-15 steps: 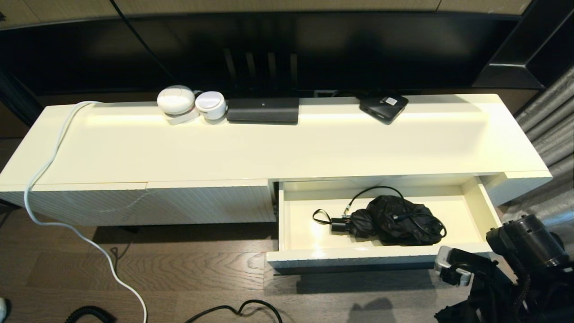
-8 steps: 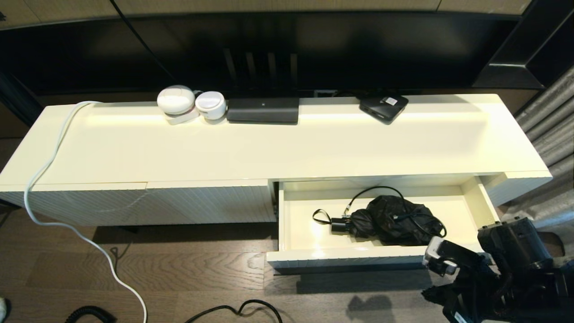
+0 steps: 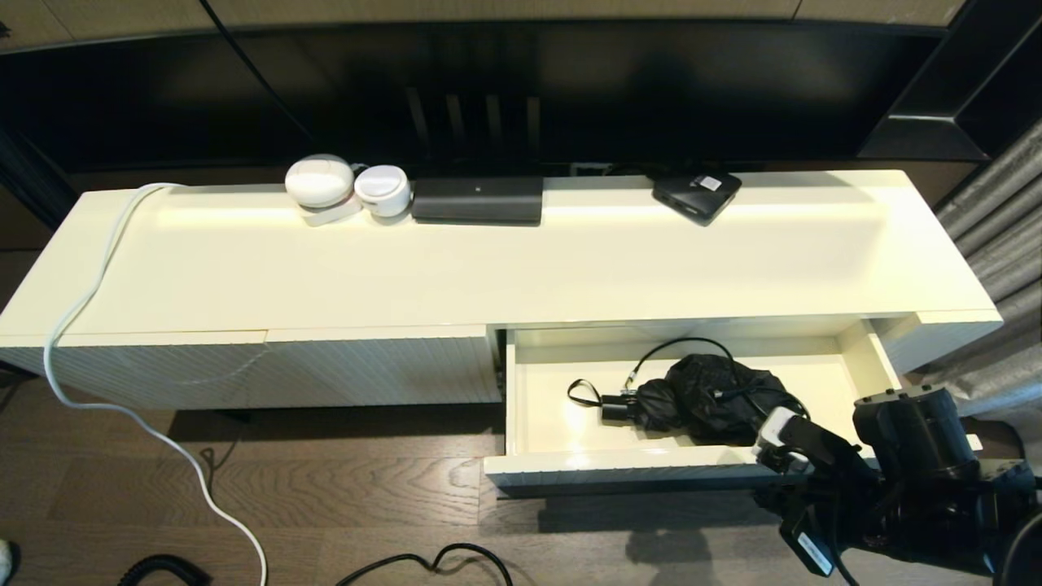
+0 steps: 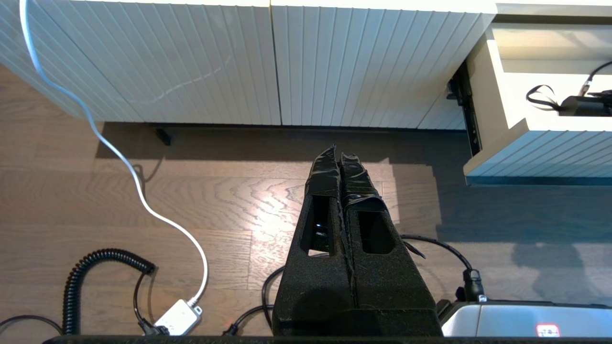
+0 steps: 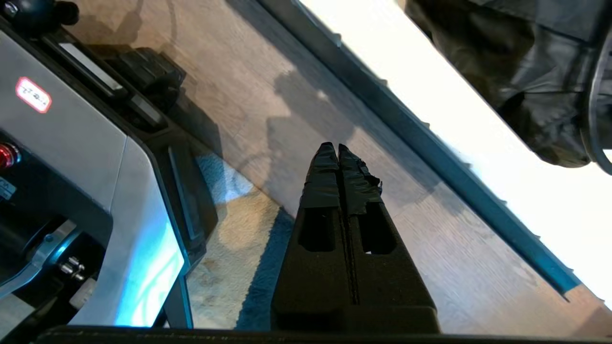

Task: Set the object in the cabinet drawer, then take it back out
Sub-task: Close the drawer

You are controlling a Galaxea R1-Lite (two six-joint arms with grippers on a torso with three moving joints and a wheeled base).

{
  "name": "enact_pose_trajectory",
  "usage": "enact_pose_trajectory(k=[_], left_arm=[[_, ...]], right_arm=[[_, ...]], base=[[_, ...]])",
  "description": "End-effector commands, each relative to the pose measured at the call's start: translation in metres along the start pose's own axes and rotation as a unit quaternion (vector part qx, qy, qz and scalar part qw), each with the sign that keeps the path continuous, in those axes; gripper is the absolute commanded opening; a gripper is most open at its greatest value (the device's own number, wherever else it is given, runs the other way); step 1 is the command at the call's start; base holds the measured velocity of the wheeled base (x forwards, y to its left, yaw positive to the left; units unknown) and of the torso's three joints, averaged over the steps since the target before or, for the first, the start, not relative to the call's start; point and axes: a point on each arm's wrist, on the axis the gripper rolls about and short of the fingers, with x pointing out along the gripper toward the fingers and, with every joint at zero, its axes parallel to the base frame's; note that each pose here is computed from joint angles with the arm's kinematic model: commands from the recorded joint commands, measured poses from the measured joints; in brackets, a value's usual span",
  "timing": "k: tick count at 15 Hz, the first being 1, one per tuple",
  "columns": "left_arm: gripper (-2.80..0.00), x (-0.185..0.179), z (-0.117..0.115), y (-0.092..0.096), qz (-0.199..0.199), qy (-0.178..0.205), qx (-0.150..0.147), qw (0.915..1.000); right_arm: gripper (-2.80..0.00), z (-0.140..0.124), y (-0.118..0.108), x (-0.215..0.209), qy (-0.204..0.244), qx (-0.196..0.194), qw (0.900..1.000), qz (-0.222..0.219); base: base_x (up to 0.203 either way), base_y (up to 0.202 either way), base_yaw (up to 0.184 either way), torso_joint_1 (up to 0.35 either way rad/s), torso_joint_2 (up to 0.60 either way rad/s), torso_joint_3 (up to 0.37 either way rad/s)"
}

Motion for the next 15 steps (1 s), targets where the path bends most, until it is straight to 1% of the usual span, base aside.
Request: enact_pose_trajectory(k=[1,5,14,15], left_arm=[[-2.8,0.0,0.0,0.0,0.001,0.0,0.0,1.0],[-2.8,0.0,0.0,0.0,0.001,0.0,0.0,1.0],[-2.8,0.0,0.0,0.0,0.001,0.0,0.0,1.0],[-2.8,0.0,0.0,0.0,0.001,0.0,0.0,1.0]], right_arm=[[-2.8,-0.002,0.0,0.011,0.01,-0.001,1.0,0.004],[-2.8,0.002,-0.003,0.023,-0.009,-0.002,1.0,-0.016],[-2.8,0.014,-0.009,0.024,-0.05,-0.006,0.998,-0.049],[-2.8,0.018,-0.012,0.025,-0.053,-0.005,0.996,-0.065]], base=[[0.0,0.0,0.0,0.0,0.0,0.0],[0.0,0.0,0.0,0.0,0.0,0.0],[0.0,0.0,0.0,0.0,0.0,0.0],[0.0,0.0,0.0,0.0,0.0,0.0]])
